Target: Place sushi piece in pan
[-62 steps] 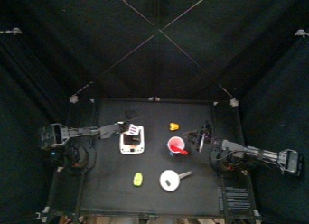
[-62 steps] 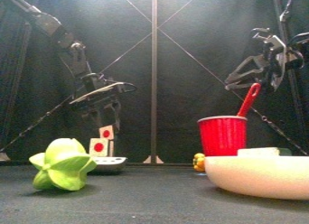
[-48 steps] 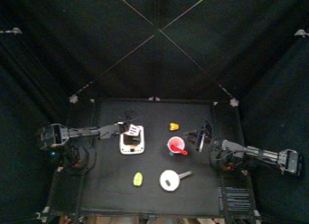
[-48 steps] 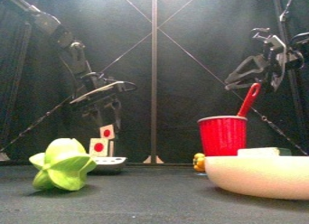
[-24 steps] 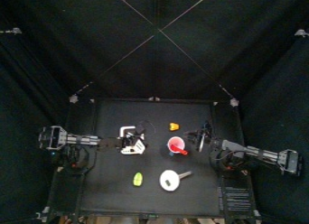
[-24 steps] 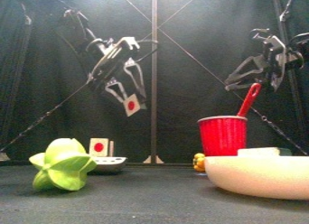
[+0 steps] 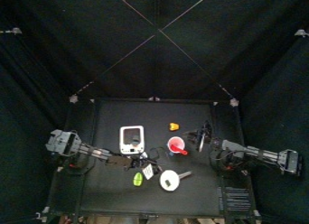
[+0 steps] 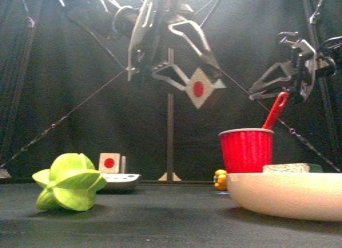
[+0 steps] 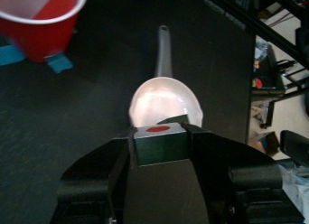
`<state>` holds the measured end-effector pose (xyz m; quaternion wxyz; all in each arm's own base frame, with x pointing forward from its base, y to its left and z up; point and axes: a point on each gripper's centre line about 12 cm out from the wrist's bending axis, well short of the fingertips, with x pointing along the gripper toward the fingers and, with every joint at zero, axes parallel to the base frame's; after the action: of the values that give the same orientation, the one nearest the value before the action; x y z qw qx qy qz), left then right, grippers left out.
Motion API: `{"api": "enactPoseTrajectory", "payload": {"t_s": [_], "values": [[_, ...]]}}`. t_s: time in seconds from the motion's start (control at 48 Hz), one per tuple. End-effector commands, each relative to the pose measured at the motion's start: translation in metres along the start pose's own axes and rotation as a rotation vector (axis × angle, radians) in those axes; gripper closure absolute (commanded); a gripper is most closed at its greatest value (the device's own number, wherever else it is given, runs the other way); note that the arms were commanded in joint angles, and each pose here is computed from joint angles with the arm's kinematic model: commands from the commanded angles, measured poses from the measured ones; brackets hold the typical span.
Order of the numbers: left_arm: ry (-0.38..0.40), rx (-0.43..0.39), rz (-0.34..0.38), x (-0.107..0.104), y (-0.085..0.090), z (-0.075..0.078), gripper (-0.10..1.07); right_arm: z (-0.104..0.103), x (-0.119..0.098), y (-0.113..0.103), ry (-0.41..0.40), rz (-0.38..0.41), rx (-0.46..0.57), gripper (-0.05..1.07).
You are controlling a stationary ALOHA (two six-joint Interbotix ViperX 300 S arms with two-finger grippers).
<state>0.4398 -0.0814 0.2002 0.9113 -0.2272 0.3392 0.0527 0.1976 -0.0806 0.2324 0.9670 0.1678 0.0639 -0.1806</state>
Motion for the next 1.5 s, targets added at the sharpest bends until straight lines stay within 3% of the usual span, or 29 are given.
{"api": "enactPoseTrajectory", "payload": {"t_s": [0.0, 0.188, 0.5, 0.75, 1.083, 1.479], "values": [[-0.022, 0.021, -0.036, 0.010, -0.020, 0.009, 0.22, 0.003, 0.001, 0.000, -0.009, 0.001, 0.003, 0.32], [-0.008, 0.043, -0.025, 0.034, -0.026, 0.007, 0.22, 0.004, 0.001, 0.001, -0.010, 0.002, 0.000, 0.32], [0.024, 0.002, 0.010, 0.057, -0.019, -0.001, 0.21, 0.003, 0.001, 0.000, -0.007, 0.001, 0.000, 0.32], [0.028, -0.022, 0.025, 0.059, -0.012, -0.001, 0.17, 0.003, 0.001, 0.000, -0.009, 0.002, -0.001, 0.32], [0.024, -0.029, 0.037, 0.062, -0.008, 0.000, -0.02, 0.003, 0.001, 0.000, -0.009, 0.001, 0.000, 0.32], [0.007, 0.018, 0.065, 0.050, -0.007, 0.009, -0.03, 0.003, 0.001, 0.000, -0.009, 0.002, -0.001, 0.32]]}}
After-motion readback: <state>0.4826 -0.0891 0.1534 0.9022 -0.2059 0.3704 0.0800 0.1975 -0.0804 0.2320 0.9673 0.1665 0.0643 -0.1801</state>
